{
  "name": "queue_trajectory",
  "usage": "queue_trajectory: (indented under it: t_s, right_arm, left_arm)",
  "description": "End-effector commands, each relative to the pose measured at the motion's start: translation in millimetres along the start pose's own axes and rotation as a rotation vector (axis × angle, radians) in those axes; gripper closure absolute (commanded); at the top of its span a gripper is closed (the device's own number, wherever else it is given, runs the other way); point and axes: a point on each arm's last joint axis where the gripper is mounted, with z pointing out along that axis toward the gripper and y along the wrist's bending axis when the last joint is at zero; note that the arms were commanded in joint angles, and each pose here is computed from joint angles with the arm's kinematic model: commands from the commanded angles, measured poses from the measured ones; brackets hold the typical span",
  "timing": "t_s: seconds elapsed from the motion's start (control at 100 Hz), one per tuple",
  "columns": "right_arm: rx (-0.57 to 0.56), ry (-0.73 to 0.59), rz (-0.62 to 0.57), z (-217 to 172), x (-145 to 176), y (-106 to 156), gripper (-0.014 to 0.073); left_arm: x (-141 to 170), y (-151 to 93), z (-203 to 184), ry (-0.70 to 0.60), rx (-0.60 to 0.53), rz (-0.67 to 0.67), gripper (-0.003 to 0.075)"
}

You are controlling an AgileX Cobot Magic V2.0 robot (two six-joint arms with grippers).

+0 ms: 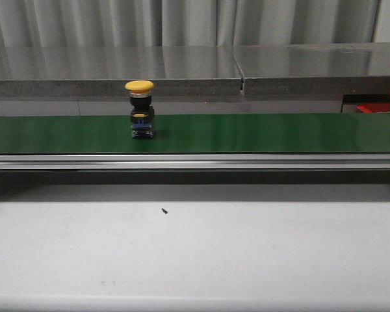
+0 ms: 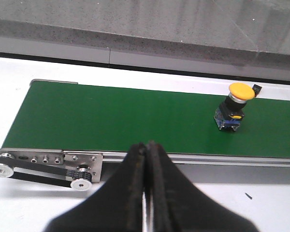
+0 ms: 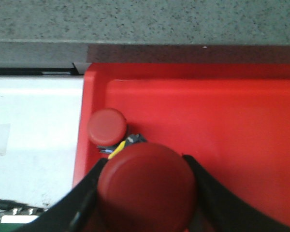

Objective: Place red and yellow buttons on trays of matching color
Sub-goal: 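Carry the red button into the red tray and open the right gripper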

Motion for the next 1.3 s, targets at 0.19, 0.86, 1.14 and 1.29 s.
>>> queue_trajectory:
  t_s: [0.19,0.86,1.14,1.29]
  right_arm:
    - [0.041,-0.121,0.001,21,-22,-17,0.0480]
    - [0.094,-0.069,-0.018,82,7,-32,0.0435]
    - [0.097,-0.087,-0.022,73,1,-31,-0.0003]
    - [0.103,-0.143,-0.022,51,-13,-28,-0.0020]
  left_arm:
    - [-15,-1,-3,-0.093,-0.011,-0.005,0.0739]
    - [-15,-1,-3,-0.090,-0.010,-0.005,0.0739]
    - [-15,-1,-3,-0.087,-0.009,-0.005,0.0739]
    - [-14,-1,-2,-0.083,-0.008,-0.005,0.0739]
